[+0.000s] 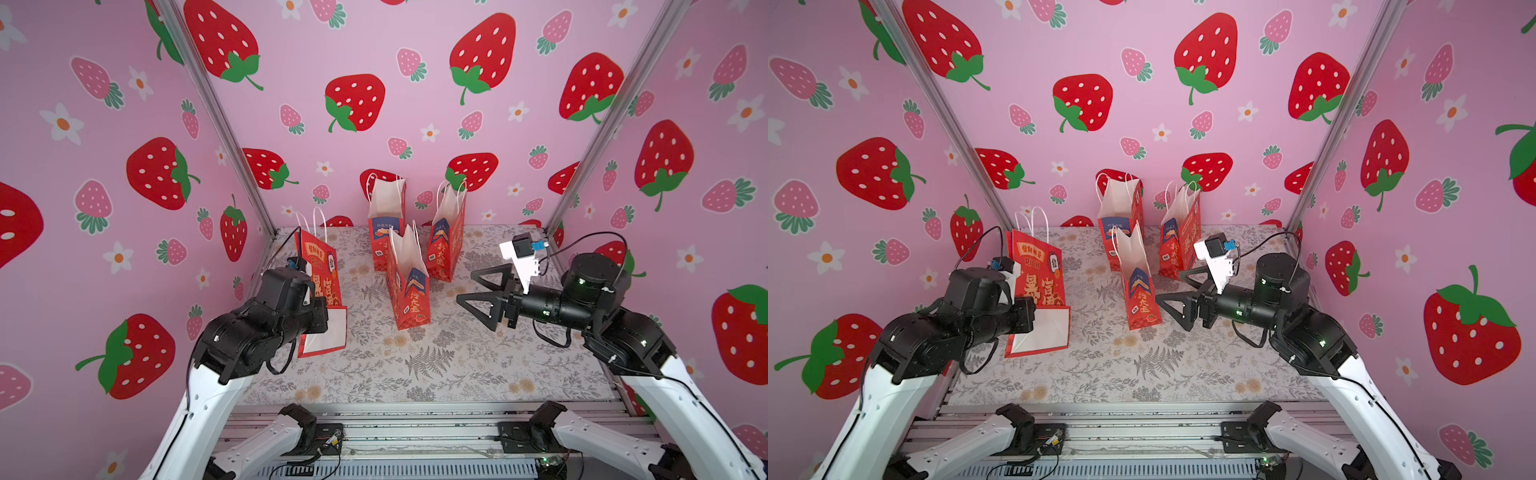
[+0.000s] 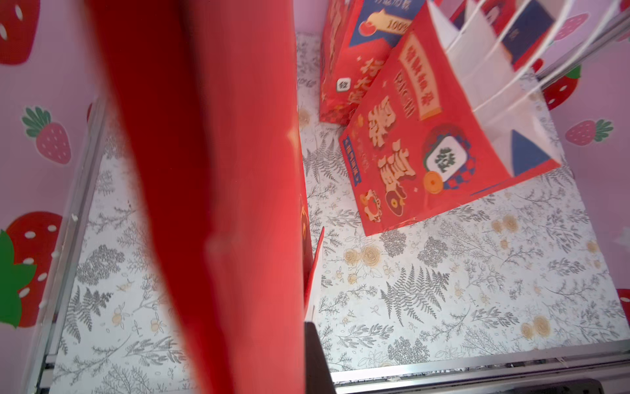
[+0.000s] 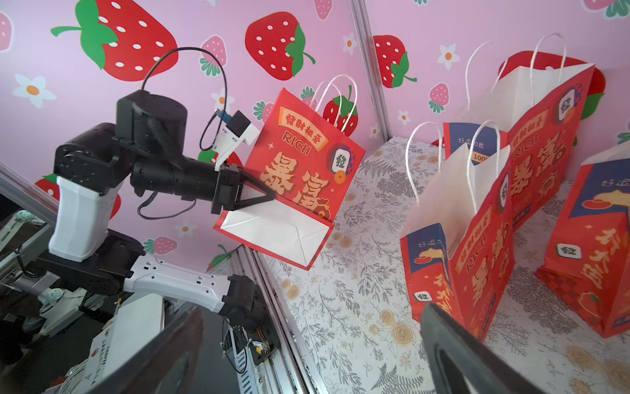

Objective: Put away the paper bag
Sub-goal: Place the paper bag at the center of the board.

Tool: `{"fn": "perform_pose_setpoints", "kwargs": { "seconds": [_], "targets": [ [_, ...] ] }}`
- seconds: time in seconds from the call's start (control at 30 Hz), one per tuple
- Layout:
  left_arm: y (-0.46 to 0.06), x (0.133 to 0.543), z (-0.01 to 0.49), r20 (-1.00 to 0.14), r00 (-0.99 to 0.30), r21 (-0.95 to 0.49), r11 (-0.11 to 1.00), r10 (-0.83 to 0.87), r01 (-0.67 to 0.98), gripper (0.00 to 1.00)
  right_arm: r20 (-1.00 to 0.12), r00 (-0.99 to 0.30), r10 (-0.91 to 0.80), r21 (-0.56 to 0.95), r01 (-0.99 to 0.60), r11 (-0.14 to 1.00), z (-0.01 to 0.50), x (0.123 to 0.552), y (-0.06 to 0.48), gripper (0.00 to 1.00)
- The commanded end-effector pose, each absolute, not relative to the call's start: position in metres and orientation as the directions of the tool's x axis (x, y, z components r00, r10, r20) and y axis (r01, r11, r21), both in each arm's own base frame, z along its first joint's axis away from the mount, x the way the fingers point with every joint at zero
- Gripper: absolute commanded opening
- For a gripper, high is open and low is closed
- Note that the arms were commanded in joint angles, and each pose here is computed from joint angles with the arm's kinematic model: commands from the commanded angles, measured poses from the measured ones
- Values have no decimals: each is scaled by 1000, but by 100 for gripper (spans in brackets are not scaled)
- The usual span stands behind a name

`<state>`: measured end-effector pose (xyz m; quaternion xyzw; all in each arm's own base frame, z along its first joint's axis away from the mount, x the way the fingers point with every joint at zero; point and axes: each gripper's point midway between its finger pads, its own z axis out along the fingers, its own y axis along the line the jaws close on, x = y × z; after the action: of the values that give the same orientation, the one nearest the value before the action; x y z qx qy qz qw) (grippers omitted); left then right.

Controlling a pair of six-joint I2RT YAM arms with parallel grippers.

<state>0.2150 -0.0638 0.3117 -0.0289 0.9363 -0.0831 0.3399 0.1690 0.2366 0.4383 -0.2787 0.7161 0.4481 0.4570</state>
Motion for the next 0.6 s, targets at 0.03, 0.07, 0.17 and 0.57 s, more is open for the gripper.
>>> {"fn": "perform_pose_setpoints", "kwargs": {
  "seconds": [0.03,0.07,0.17,0.57],
  "targets": [
    [-79,217,293,-509,-856,-306,949,-90,82,0,-927,-374,9,328,-800,503,444,164,216,99],
    [-82,219,292,-497,-862,-337,937,-95,90,0,-929,-369,9,322,-798,510,443,164,214,99],
    [-97,224,294,-481,-872,-432,890,-93,143,0,-932,-361,9,313,-794,522,441,165,211,99],
    [-66,246,215,-290,-939,-525,851,-185,-6,0,-935,-356,-10,294,-786,543,436,163,203,99]
  ]
}}
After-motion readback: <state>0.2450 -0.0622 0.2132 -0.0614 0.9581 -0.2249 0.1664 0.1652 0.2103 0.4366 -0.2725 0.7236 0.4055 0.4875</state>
